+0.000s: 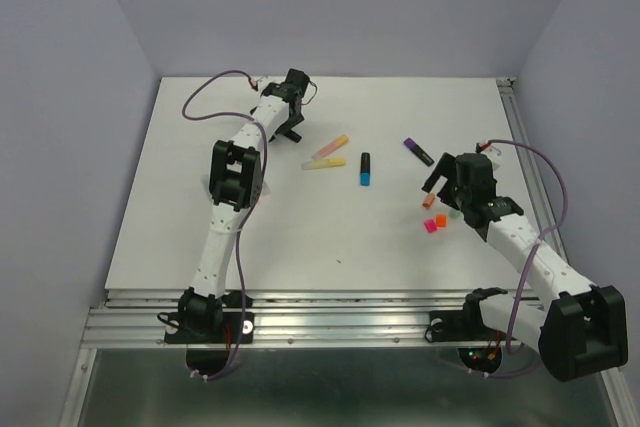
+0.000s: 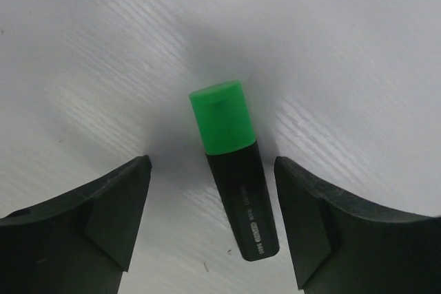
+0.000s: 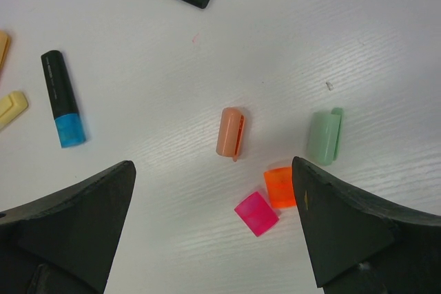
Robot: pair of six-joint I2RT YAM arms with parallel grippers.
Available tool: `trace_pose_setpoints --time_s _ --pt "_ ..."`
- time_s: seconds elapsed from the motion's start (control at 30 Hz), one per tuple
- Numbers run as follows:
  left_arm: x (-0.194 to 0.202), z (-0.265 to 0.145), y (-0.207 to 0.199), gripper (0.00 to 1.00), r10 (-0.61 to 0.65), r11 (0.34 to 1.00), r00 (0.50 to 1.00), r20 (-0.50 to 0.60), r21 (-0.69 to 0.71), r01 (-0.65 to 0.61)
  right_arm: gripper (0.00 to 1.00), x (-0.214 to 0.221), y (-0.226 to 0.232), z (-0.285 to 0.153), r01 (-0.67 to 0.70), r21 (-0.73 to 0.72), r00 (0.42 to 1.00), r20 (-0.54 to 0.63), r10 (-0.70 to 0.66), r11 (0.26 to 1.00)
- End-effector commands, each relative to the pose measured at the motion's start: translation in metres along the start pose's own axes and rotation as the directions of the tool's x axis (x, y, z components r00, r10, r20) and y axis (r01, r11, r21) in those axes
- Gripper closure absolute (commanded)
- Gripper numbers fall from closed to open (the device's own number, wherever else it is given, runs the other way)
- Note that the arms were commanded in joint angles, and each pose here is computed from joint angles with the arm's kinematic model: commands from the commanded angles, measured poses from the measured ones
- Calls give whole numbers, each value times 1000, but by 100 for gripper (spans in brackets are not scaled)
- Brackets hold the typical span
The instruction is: Open the pen caps
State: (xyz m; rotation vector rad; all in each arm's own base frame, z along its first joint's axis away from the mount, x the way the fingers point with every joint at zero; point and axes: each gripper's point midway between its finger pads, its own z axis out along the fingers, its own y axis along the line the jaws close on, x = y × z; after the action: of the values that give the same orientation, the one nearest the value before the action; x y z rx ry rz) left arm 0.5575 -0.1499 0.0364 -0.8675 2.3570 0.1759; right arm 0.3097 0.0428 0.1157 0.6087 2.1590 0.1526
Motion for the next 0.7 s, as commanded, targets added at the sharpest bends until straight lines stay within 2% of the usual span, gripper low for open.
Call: trace_pose_setpoints --time_s 0.0,0.17,0.3,0.63,0.67 --pt "-7 1 6 19 37 999 999 9 -20 -37 0 -10 -2 0 -17 14 999 44 17 1000" --pt "2 8 10 26 76 997 997 -15 -32 -76 0 -10 -2 2 -23 19 999 45 22 1000" --pt "13 13 13 46 106 994 993 -47 -30 -108 0 -8 -4 4 -24 32 999 37 23 999" --pt "41 4 11 49 192 981 974 -117 35 -189 0 -11 -6 2 -29 41 998 49 27 999" --pt "41 0 8 55 191 981 974 -121 56 -186 0 -11 -6 2 -32 41 998 48 30 999"
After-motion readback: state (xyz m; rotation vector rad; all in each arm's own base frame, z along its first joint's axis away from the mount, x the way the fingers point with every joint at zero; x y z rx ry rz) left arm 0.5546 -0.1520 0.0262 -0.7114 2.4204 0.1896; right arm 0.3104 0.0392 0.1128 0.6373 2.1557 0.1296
